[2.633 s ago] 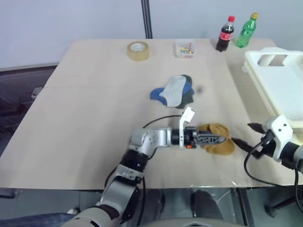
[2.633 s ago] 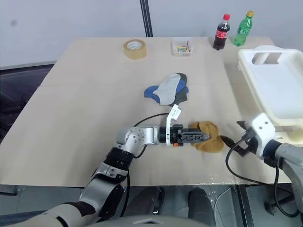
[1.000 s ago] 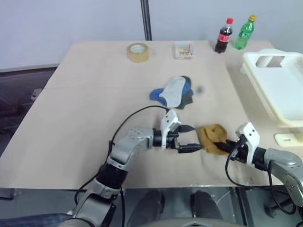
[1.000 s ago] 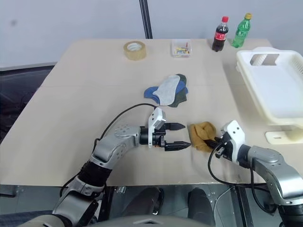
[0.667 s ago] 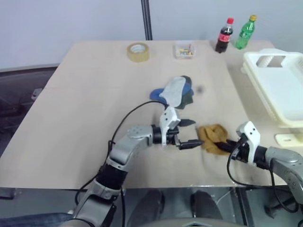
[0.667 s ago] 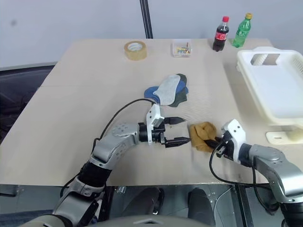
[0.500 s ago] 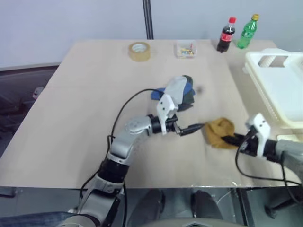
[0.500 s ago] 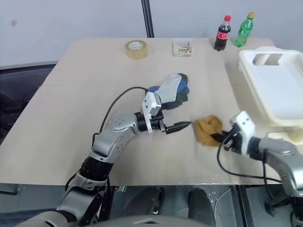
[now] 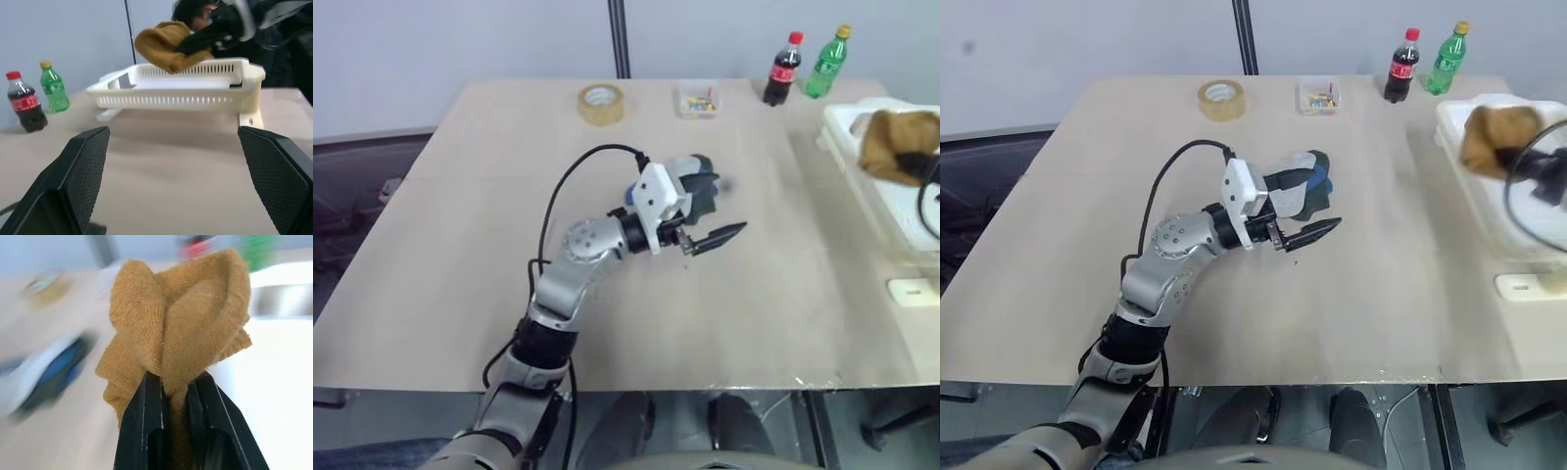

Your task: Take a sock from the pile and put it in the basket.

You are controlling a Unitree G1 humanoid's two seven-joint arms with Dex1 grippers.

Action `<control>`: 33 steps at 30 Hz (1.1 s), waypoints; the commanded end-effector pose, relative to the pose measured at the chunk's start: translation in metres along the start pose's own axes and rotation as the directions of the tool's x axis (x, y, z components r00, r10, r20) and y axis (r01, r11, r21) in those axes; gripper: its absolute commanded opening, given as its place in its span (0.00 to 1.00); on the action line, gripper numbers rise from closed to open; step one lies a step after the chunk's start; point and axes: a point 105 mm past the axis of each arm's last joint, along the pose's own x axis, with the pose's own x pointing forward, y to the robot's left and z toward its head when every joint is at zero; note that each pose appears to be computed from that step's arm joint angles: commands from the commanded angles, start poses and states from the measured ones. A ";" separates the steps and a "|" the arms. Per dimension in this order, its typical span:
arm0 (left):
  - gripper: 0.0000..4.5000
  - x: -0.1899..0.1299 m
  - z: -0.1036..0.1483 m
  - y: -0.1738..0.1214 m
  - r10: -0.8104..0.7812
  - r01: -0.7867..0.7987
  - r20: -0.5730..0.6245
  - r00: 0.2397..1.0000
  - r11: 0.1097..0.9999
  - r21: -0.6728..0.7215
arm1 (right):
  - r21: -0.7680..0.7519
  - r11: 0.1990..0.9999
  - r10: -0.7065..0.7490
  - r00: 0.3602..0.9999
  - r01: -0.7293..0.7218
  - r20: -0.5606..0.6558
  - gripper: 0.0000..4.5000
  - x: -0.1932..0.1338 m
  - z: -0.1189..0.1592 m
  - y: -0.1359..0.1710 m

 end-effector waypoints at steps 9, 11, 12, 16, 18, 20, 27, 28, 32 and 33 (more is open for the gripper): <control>1.00 0.002 0.011 -0.007 -0.022 0.025 0.032 0.999 0.996 -0.089 | -0.104 0.963 -0.261 0.953 0.247 -0.153 0.62 0.004 -0.034 -0.072; 1.00 0.003 0.010 -0.008 -0.025 0.028 0.028 0.999 0.995 -0.093 | -0.209 0.944 -0.297 0.934 0.256 -0.196 0.86 0.002 -0.041 -0.077; 1.00 0.003 0.010 -0.008 -0.027 0.029 0.027 0.999 0.995 -0.091 | -0.267 0.928 -0.322 0.922 0.262 -0.216 0.90 0.001 -0.044 -0.081; 1.00 0.004 0.011 -0.008 -0.025 0.028 0.028 0.999 0.995 -0.093 | -0.589 0.760 -0.472 0.856 0.274 -0.211 0.99 -0.011 -0.040 -0.099; 1.00 0.003 0.010 -0.008 -0.026 0.028 0.025 0.999 0.995 -0.092 | -0.667 0.698 -0.466 0.872 0.261 -0.146 0.99 -0.009 -0.022 -0.095; 1.00 0.002 0.009 -0.008 -0.021 0.023 0.022 1.000 0.995 -0.098 | -0.695 0.685 -0.394 0.914 0.220 -0.099 0.99 -0.003 -0.005 -0.080; 1.00 -0.009 0.001 -0.003 0.018 -0.020 -0.020 1.000 0.995 -0.096 | -0.593 0.802 0.011 0.996 -0.064 -0.094 0.99 0.009 0.010 -0.014; 1.00 -0.012 -0.001 -0.002 0.027 -0.030 -0.032 0.999 0.995 -0.097 | -0.572 0.808 0.123 0.990 -0.140 -0.069 0.99 0.010 0.010 0.005; 1.00 -0.026 -0.012 0.002 0.082 -0.089 -0.079 0.994 0.992 -0.084 | -0.497 0.802 0.359 0.932 -0.332 -0.043 0.99 0.007 -0.019 0.053; 1.00 -0.030 -0.016 0.004 0.113 -0.121 -0.096 0.989 0.989 -0.085 | -0.464 0.802 0.406 0.913 -0.376 -0.039 0.99 0.005 -0.027 0.065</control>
